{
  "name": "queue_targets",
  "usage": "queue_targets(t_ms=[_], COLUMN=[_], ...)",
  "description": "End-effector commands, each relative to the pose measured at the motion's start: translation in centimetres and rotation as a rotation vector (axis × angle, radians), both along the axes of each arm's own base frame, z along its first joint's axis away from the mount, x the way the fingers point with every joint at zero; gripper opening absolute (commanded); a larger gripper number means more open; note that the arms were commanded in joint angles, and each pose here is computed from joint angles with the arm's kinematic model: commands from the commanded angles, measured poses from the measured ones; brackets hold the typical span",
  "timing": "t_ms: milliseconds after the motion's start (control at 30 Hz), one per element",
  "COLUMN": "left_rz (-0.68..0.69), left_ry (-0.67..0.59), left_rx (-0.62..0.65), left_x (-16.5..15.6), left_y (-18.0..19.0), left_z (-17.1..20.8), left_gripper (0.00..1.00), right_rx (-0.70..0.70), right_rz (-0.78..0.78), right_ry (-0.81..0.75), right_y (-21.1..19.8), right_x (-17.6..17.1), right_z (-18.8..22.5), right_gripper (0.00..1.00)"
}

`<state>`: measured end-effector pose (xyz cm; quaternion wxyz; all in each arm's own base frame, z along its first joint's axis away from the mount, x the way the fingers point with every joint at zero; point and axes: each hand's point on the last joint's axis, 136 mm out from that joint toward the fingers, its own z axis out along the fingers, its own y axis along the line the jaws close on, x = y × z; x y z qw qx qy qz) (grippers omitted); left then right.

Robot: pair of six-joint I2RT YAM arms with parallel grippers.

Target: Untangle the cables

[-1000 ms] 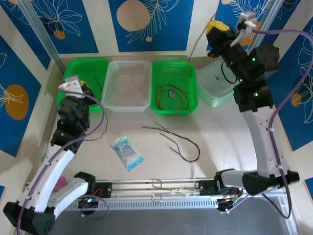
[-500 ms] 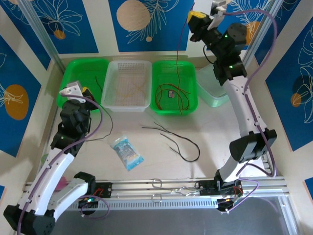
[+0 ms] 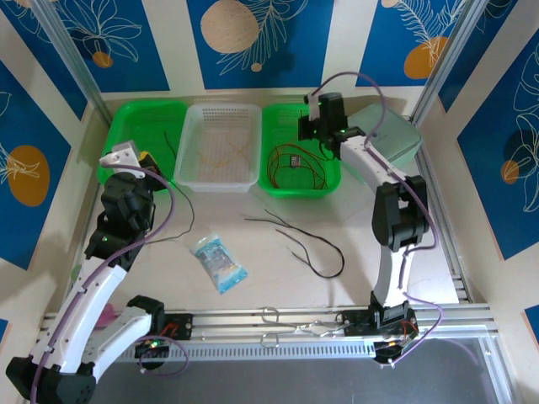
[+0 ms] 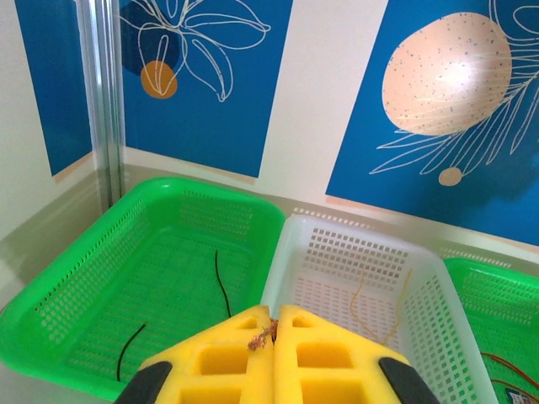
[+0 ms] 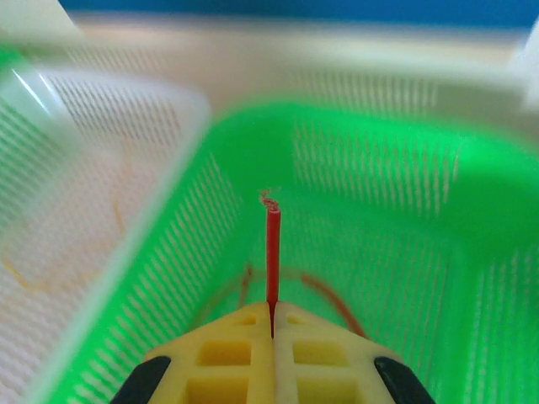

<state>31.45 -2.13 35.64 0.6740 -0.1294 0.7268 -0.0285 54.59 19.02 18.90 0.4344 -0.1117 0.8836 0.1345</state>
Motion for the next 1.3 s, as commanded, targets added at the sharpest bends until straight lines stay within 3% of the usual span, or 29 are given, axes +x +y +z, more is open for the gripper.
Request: queue_targets(t_ms=[0, 200, 467, 533, 700, 900, 1033, 1267], left_rz=[-0.008, -0.009, -0.016, -0.015, -0.002, -0.02, -0.028, -0.049], left_ry=[0.002, -0.002, -0.001, -0.005, -0.032, -0.055, -0.089, -0.176], left_rx=[-0.014, -0.009, -0.015, -0.017, -0.049, -0.03, 0.001, 0.068], left_x=[-0.1, -0.1, -0.5, -0.5, -0.6, 0.0, 0.5, 2.6], left_y=[0.1, 0.1, 0.2, 0.2, 1.0, 0.8, 0.7, 0.3], left_z=[-0.1, 0.2, 0.3, 0.4, 1.0, 2.8, 4.6, 10.1], left_gripper=[0.0, 0.0, 0.0, 0.0, 0.0, 0.0, 0.0, 0.0], right_rx=[-0.125, -0.112, -0.126, -0.115, -0.085, -0.045, -0.036, 0.0], right_rz=[-0.05, -0.079, -0.094, -0.102, -0.11, -0.11, -0.113, -0.088], right_ry=[0.224, 0.495, 0.569, 0.552, 0.467, 0.312, 0.231, 0.166], right_y=[-1.1, -1.8, -2.3, -2.5, -2.9, -3.5, -4.0, -4.1], right_x=[-2.4, -3.8, -4.2, -4.0, -3.3, -3.6, -4.5, -6.4], right_z=[-5.6, -11.6, -12.4, -11.7, -7.4, 0.3, 3.9, 6.7], right_gripper=[0.0, 0.0, 0.0, 0.09, 0.49, 0.75, 0.82, 0.83])
